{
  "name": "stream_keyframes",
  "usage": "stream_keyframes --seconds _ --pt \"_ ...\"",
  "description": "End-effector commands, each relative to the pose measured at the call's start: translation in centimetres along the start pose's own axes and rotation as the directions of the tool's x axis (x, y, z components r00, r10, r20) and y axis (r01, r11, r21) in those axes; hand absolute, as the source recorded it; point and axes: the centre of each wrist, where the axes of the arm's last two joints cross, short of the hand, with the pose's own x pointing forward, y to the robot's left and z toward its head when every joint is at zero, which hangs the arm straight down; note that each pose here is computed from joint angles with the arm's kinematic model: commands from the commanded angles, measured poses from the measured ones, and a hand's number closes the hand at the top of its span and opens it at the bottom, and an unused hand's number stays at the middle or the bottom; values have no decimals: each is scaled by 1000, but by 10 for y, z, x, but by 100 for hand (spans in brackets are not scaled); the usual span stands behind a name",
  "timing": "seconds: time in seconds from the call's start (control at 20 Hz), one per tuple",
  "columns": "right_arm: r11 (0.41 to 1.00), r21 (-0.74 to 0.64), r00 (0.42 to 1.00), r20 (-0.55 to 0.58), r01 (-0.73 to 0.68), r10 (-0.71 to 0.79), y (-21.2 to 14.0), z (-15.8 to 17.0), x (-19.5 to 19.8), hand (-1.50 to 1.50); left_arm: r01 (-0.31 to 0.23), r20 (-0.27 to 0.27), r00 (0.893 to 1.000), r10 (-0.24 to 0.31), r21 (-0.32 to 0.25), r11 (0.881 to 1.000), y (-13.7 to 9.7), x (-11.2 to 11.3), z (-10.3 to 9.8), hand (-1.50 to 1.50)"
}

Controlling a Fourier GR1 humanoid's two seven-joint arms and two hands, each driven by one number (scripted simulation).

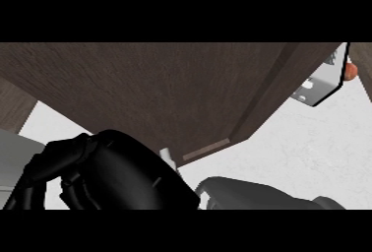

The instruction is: Pick up the wine, place it into the cabinet and close the cabinet

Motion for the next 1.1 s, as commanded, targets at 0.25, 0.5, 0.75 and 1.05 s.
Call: stream_keyframes --seconds 0.25,0.5,0.75,1.05 --pt "996 56 996 -61 64 -60 -34 -83 22 150 -20 -10 1000 20 -6 1000 23 14 -8 -150" --pt "923 343 957 -281 173 -75 -39 -94 14 150 -1 23 1000 1 -16 1000 23 24 -19 -150" --pt "946 206 943 -276 249 -188 -74 -120 -21 150 7 34 999 -8 13 1000 26 32 -18 -150" --pt "991 -2 981 -143 135 -134 -139 -121 -35 150 16 30 999 -16 32 999 36 42 -17 -150"
